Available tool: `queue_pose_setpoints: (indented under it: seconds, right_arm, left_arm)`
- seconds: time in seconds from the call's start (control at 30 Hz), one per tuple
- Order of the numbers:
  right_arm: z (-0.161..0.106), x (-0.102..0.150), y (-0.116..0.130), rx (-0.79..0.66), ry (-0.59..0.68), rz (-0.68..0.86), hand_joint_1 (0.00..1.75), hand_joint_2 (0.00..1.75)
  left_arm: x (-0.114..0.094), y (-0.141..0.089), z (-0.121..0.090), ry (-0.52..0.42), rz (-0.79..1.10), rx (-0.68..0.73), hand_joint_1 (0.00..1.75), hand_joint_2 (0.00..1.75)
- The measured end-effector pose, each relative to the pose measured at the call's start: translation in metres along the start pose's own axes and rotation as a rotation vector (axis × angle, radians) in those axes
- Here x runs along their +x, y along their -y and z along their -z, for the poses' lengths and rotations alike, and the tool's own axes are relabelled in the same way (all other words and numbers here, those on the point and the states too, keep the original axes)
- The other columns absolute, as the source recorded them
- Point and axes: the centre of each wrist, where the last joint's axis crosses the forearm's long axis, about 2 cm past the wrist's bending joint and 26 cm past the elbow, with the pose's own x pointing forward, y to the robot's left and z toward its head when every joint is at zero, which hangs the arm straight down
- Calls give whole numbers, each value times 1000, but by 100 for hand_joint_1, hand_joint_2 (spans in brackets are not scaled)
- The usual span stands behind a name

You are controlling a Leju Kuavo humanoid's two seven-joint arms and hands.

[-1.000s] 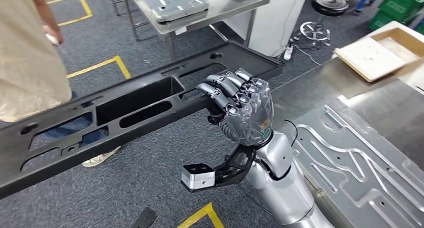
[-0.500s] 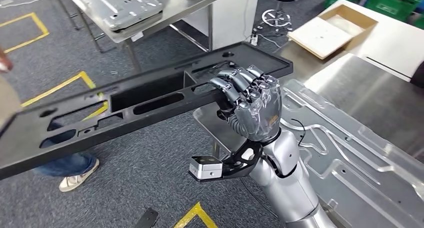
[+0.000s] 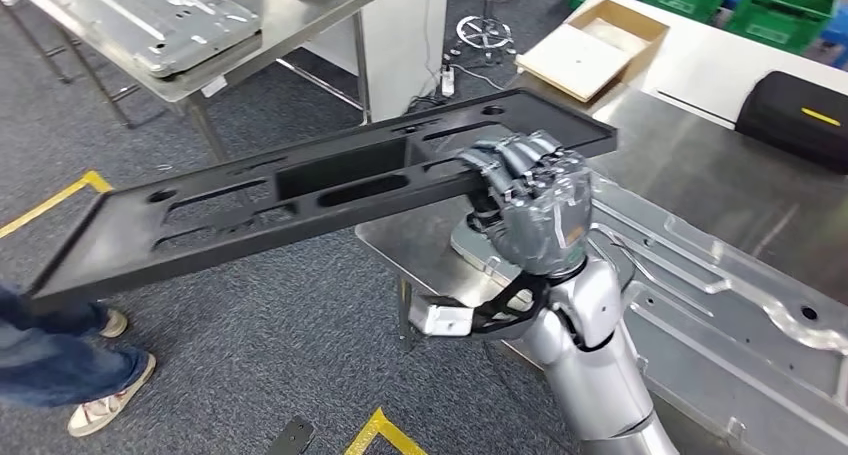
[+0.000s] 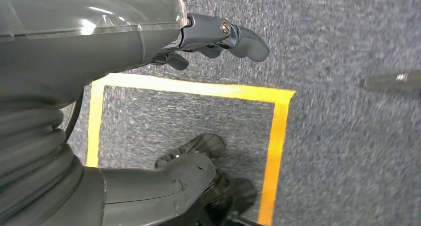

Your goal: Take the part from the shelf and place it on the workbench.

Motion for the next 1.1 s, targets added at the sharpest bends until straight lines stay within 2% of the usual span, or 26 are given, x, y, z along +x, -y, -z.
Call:
queue_pose_setpoints:
  seconds: [0.1, 0.3, 0.83, 1.1]
  right_arm:
    - [-9, -12, 3, 16, -21, -33, 175, 175]
    - [-13, -20, 5, 23, -38, -56, 175, 175]
    - [-19, -22, 5, 42, -54, -63, 175, 175]
    - [-25, -33, 8, 51, -75, -94, 175, 175]
  left_arm:
    - [-1, 1, -1, 0, 1, -3, 0, 175]
    - [1, 1, 0, 5, 5, -5, 0, 175]
    - [0, 1, 0, 2, 5, -6, 0, 175]
    - [1, 3, 0, 16, 12, -19, 0, 175]
